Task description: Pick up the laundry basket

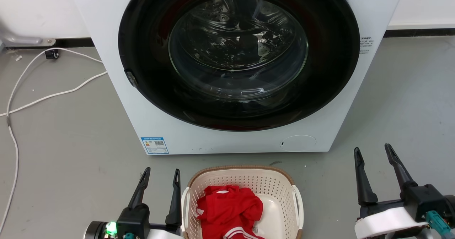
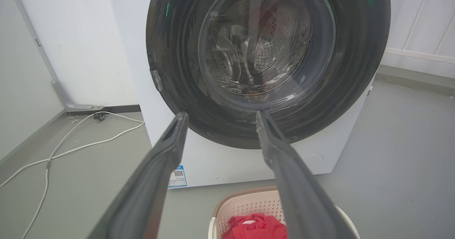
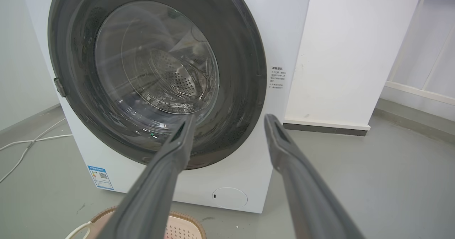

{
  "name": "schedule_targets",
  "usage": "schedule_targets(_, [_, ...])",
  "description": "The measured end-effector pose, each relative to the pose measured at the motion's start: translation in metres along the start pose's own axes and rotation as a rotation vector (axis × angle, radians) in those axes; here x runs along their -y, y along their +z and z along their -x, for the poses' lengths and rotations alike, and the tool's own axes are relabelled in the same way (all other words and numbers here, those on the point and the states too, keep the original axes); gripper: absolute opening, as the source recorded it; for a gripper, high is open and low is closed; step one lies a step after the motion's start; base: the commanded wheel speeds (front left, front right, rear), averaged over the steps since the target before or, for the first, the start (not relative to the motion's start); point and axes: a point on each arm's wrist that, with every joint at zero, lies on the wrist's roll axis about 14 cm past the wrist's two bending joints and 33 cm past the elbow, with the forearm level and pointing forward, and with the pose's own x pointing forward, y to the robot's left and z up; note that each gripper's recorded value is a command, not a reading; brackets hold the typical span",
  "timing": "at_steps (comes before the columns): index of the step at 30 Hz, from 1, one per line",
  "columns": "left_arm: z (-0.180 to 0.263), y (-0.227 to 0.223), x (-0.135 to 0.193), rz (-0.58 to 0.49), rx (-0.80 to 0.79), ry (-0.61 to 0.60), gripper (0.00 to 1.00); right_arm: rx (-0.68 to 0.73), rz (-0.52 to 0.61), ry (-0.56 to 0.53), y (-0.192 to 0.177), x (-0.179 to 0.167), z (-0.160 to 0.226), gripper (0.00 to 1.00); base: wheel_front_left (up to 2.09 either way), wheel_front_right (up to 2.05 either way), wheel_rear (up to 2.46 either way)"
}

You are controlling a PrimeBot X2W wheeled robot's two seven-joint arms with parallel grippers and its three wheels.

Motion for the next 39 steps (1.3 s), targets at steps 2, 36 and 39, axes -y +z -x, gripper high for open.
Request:
schedule_targets(2, [0.001, -0.001, 0.001, -0.009, 0.001, -0.001, 1.0, 0.004, 0.013, 0.007, 0.001, -0.002, 0.0, 1.0, 0.0, 0.0, 0.0])
schedule_targets(36, [-0.026, -0.031, -0.005, 0.021, -0.075, -0.008, 1.0, -0.028, 0.016, 0.018, -0.016, -0.002, -0.026, 1.0, 0.0, 0.0, 0.0])
schedule_targets(39, [-0.041, -0.043, -0.008, 0.022, -0.1, -0.014, 1.0, -0.052, 0.016, 0.02, -0.028, -0.001, -0.041, 1.0, 0.0, 0.0, 0.0])
